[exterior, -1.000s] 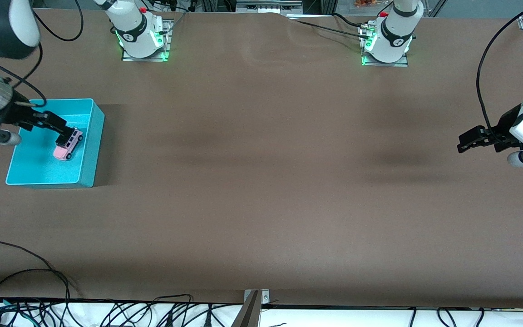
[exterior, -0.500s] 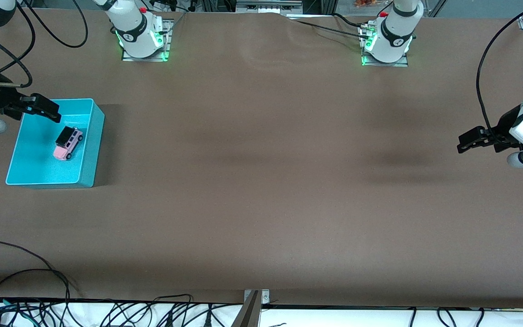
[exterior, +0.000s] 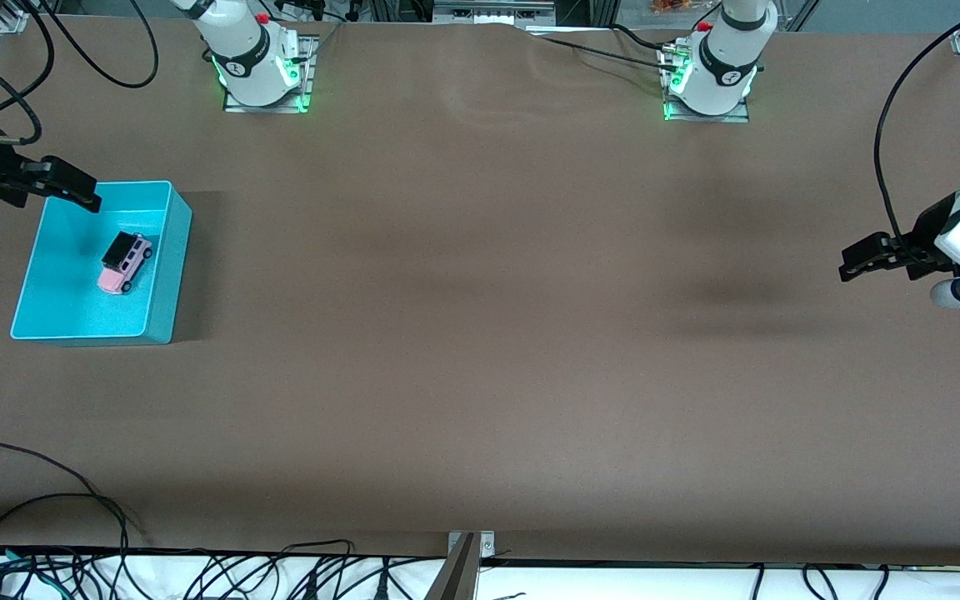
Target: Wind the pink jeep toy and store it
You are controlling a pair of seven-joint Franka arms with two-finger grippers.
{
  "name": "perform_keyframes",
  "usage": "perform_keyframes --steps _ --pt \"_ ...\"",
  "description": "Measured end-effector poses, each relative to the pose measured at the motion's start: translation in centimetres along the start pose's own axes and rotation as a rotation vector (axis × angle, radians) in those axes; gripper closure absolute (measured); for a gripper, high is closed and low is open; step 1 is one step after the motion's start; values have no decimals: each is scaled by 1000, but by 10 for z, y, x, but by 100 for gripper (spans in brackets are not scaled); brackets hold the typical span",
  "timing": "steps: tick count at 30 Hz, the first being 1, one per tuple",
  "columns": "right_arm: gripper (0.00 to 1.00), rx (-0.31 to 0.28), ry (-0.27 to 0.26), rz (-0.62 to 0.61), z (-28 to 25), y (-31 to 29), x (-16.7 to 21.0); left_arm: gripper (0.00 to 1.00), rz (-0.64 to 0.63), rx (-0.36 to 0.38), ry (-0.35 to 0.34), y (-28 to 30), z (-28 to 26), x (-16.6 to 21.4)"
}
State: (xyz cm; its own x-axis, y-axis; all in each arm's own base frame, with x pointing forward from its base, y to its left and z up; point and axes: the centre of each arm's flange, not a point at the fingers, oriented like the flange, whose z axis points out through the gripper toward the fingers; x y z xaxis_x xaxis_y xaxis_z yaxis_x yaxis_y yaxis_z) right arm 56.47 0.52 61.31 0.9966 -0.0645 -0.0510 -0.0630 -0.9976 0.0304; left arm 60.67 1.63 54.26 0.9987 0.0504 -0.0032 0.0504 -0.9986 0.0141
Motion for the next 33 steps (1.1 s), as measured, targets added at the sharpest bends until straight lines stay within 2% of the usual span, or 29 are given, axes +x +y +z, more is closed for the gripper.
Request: perform_keyframes --steps 8,25,33 --pt "0 3 24 46 -14 26 -5 0 0 0 0 0 0 0" --pt "0 3 38 54 -17 31 -6 0 0 0 -1 0 1 0" --pt "0 2 55 -3 -19 61 -6 0 0 0 -1 0 1 0"
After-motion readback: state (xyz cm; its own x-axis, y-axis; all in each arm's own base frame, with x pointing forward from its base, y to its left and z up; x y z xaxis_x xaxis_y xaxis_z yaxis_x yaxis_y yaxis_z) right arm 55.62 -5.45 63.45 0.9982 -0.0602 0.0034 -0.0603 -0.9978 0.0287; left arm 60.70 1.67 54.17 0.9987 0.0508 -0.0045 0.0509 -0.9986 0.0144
